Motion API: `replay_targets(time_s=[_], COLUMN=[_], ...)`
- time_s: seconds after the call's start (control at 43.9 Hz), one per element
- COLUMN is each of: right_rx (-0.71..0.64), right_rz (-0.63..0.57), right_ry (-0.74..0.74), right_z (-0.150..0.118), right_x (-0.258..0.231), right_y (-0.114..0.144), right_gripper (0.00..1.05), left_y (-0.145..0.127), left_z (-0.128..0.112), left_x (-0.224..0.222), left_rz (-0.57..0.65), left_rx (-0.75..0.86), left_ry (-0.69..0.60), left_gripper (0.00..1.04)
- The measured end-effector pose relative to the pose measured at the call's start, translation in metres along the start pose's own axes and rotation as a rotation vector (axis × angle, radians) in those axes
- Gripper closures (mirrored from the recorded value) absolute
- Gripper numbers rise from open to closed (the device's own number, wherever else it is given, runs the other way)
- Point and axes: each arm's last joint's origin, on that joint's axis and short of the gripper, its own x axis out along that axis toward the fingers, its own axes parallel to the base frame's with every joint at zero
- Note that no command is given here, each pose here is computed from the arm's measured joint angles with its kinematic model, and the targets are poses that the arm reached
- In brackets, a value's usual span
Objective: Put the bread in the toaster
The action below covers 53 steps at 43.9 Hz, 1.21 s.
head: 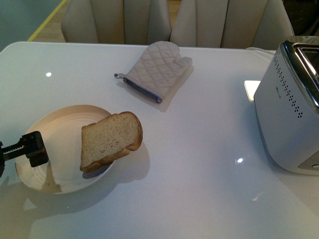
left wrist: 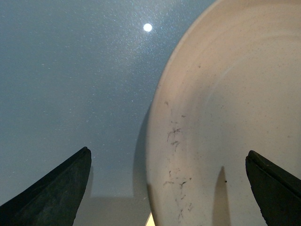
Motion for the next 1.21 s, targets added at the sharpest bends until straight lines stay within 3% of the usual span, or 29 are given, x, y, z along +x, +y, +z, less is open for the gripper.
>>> replay_targets(time_s=[0.091,0.228,0.569,0.706,1.207], right_rx=[0.000,0.000,0.000,0.000,0.000], right_rz=[0.000,0.000,0.000,0.000,0.000], right_ry=[0.000,0.000,0.000,0.000,0.000], right_z=[0.000,0.000,0.000,0.000,0.000], right_x=[0.000,0.000,0.000,0.000,0.000], right_y=[0.000,0.000,0.000,0.000,0.000], right_gripper=[0.09,0.09,0.09,0.09,0.09], left_y=[-0.005,-0.013,-0.045,-0.065,-0.116], left_z=[-0.002,-0.004,-0.016,-0.023,-0.041], left_x=[0.008,0.015,0.020,0.017,0.013], left_rz=[0.001,0.003,-0.033,-0.086,-0.177], left_rx=[0.022,0.049,0.131,0.123,0.213], left_ry=[0.010,0.014,0.008,0.012,0.051], left_gripper=[0.07,0.21,0.84,0.99,1.00])
